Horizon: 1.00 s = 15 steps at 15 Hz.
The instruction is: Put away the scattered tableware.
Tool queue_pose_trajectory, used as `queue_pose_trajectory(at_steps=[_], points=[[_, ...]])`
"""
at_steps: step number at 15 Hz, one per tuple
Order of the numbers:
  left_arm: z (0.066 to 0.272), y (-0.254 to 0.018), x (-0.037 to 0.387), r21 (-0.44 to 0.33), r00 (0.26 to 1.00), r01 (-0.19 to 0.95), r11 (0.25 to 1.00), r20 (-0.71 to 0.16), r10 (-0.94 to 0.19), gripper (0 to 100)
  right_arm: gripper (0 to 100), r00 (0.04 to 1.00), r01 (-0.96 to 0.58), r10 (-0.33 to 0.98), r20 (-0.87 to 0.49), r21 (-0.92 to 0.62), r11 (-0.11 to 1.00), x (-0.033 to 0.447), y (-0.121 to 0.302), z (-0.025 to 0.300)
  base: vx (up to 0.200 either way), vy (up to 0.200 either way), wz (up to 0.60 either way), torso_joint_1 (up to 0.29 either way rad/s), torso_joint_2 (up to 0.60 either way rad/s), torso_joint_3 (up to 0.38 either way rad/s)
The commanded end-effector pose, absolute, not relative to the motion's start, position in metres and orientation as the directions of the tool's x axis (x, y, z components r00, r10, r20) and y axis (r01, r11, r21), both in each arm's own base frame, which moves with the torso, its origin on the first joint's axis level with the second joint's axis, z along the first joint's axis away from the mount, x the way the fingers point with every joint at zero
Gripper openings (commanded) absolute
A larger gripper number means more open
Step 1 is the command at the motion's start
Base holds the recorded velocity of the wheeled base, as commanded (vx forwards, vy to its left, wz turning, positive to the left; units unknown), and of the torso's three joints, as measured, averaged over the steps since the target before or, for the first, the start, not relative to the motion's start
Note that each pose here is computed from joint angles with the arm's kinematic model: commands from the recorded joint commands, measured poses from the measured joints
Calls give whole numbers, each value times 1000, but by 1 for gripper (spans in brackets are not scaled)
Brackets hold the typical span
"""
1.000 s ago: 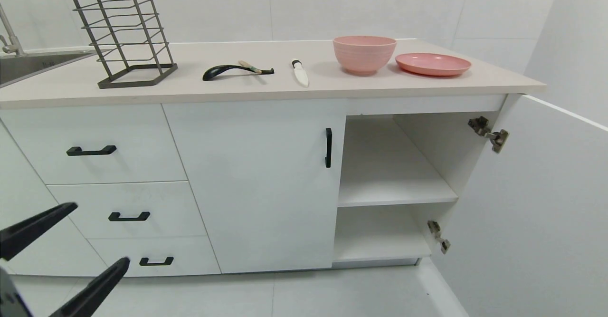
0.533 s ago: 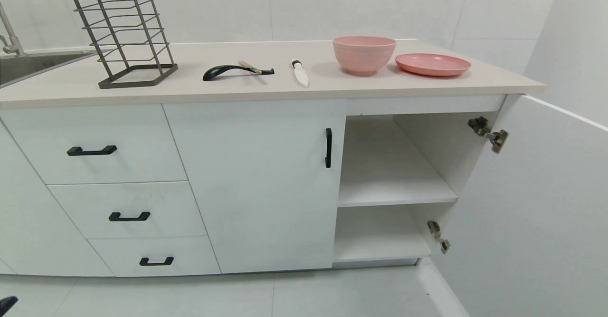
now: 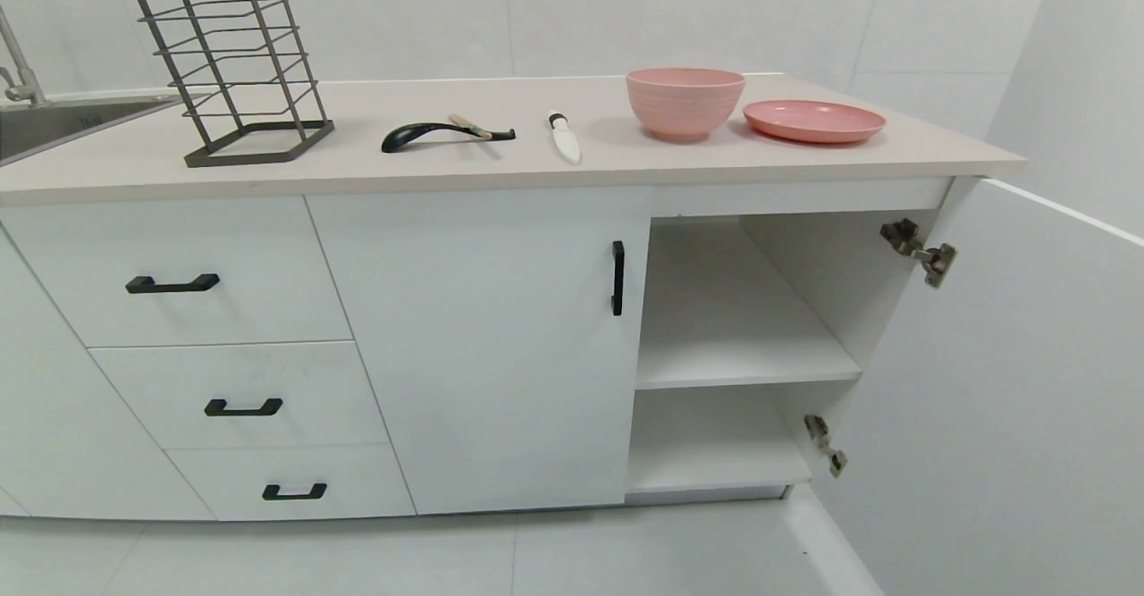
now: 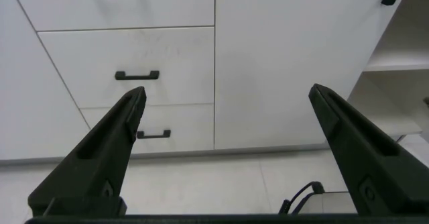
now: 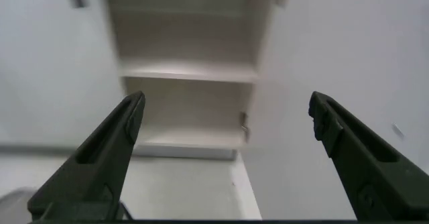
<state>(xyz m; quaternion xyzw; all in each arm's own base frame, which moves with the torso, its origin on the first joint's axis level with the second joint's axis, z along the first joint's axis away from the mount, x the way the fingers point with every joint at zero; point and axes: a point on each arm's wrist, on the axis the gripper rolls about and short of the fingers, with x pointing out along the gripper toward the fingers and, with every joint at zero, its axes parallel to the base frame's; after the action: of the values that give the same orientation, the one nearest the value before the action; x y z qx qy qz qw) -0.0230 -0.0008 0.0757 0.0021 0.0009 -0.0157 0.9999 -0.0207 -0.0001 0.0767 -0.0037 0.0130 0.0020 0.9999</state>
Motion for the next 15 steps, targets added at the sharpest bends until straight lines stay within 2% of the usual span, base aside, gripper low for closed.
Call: queue_pose_trajectory(at_steps=[1,5,10,11,14,15], points=[[75,-1,-23,6,999,34,999,-5,-34,100,100,1000,25,-25,-8,31,999,-23,0,75,0,0,0,0,0,0],[75,-1,-23,11,1000,26,1000,-6,-26,100,100,1000,23,-23,-8,23,999,-23,0,75,0,0,0,0,0,0],[75,-1,-23,8,1000,22,1000,-5,-21,100,100,1000,23,-23,-8,23,999,-23,0,75,0,-200,0,4,3,3],[75,-1,-23,6,1000,22,1000,-5,-21,100,100,1000,23,-23,-8,23,999,-23,0,75,200,0,0,-2,7,2],[75,-1,-23,4,1000,22,1000,-6,-21,100,100,1000,23,-23,-8,21,1000,-23,0,75,0,0,0,0,0,0],[75,-1,-23,6,1000,22,1000,-8,-21,100,100,1000,25,-25,-8,21,999,-23,0,75,200,0,0,12,2,-2]])
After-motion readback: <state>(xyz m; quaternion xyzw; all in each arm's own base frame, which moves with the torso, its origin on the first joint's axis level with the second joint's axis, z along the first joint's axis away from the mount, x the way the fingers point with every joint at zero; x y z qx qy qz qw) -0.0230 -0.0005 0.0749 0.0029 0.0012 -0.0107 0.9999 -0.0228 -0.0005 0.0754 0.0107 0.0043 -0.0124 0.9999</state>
